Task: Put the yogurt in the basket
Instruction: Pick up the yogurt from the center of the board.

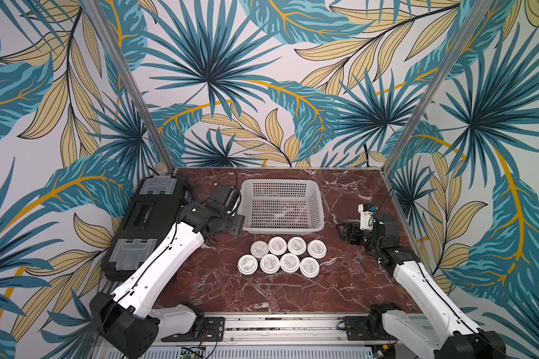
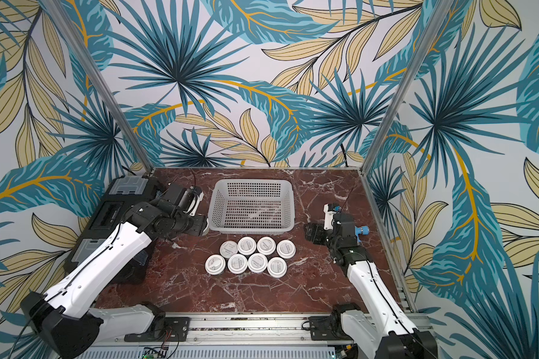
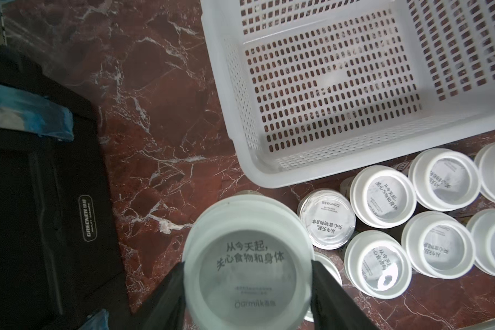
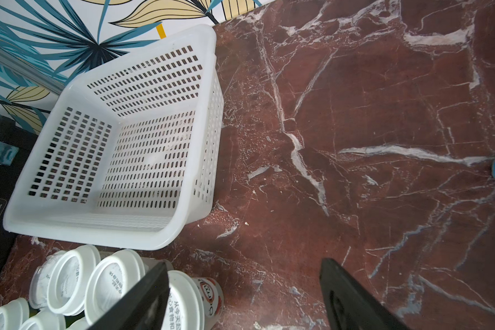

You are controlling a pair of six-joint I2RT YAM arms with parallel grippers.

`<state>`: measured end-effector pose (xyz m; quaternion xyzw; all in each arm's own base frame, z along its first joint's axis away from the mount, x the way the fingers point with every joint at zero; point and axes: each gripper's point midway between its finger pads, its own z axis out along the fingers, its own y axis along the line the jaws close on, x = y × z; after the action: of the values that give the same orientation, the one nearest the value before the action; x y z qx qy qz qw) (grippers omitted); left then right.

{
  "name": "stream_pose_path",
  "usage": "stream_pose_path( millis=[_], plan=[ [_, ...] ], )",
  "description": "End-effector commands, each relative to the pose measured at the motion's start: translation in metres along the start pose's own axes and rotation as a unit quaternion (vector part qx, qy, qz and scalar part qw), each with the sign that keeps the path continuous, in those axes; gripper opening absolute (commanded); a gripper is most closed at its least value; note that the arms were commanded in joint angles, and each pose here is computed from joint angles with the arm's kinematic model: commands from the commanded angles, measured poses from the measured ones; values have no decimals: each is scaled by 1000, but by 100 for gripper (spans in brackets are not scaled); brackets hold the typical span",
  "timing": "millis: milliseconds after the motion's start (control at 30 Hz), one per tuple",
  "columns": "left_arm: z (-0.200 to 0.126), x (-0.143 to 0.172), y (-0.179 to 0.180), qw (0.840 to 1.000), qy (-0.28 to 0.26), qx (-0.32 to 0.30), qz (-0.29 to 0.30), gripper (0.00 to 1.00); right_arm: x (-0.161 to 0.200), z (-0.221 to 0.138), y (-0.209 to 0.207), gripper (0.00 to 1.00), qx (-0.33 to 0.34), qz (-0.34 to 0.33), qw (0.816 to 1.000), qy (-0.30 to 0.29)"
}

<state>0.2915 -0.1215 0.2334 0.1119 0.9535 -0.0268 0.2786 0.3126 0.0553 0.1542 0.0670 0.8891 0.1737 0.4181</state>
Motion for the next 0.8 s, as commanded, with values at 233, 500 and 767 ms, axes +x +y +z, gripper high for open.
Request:
stream_pose_path(
  millis=[233,500,767],
  plan=[
    [6,-77,-24,999,-26,31,32,60,3,2,0,87,-2,-10,1000,2],
    [42,-115,-44,998,-19,54,41,59,3,3,0,87,-1,-10,1000,4],
    [83,-144,-45,998,-14,50,38,59,4,4,-1,87,1,-10,1000,6]
  ],
)
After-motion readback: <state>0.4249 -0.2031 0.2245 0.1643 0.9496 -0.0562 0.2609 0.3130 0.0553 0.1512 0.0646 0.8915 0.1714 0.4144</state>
